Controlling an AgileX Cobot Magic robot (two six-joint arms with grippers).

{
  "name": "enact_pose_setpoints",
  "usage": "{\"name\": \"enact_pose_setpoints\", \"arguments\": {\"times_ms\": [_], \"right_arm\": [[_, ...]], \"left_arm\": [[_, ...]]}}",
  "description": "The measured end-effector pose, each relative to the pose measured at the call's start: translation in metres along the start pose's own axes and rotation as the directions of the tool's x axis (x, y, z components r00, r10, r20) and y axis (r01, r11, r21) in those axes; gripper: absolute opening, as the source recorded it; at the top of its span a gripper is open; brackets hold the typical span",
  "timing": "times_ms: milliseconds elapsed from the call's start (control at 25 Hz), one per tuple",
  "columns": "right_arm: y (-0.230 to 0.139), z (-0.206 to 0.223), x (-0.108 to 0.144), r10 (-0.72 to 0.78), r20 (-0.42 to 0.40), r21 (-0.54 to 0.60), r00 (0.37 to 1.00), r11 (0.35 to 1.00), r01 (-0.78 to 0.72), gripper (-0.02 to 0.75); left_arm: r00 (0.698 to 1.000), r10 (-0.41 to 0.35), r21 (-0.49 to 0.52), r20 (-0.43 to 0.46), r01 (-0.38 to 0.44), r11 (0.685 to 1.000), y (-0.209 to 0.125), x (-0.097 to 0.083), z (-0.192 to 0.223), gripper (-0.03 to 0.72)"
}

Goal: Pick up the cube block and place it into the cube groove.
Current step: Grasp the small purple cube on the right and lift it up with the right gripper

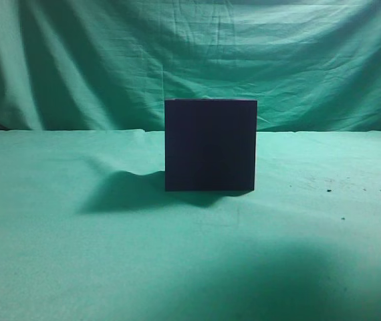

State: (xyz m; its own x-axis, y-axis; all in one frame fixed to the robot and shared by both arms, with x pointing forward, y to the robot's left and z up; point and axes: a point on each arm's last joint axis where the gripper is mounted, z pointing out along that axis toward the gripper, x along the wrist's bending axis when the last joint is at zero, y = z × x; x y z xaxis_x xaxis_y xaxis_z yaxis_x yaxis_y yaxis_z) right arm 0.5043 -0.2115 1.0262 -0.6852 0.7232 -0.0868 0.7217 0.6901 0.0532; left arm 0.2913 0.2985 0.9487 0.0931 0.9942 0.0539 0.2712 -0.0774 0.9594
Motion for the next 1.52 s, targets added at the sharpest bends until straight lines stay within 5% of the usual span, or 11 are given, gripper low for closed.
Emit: {"name": "enact_pose_setpoints", "arguments": {"times_ms": [880, 1160, 1200, 1360, 1520], "right_arm": [[0.017, 0.047, -0.008, -0.032, -0.01, 0.1, 0.999, 0.994, 0.033, 0.568], [0.019, 0.058, -0.011, -0.042, 0.008, 0.129, 0.999, 0.991, 0.04, 0.524], [0.019, 0.06, -0.012, -0.046, 0.013, 0.134, 0.999, 0.99, 0.044, 0.461], [0.019, 0.059, -0.013, -0.042, 0.019, 0.138, 0.999, 0.99, 0.039, 0.424], [0.02, 0.059, -0.014, -0.022, 0.028, 0.144, 0.999, 0.989, 0.018, 0.435]], "left_arm": [[1.0, 0.0, 0.0, 0.0, 0.0, 1.0, 0.0, 0.0, 0.0, 0.0], [1.0, 0.0, 0.0, 0.0, 0.0, 1.0, 0.0, 0.0, 0.0, 0.0], [1.0, 0.0, 0.0, 0.0, 0.0, 1.0, 0.0, 0.0, 0.0, 0.0], [1.0, 0.0, 0.0, 0.0, 0.0, 1.0, 0.0, 0.0, 0.0, 0.0], [1.0, 0.0, 0.0, 0.0, 0.0, 1.0, 0.0, 0.0, 0.0, 0.0]]}}
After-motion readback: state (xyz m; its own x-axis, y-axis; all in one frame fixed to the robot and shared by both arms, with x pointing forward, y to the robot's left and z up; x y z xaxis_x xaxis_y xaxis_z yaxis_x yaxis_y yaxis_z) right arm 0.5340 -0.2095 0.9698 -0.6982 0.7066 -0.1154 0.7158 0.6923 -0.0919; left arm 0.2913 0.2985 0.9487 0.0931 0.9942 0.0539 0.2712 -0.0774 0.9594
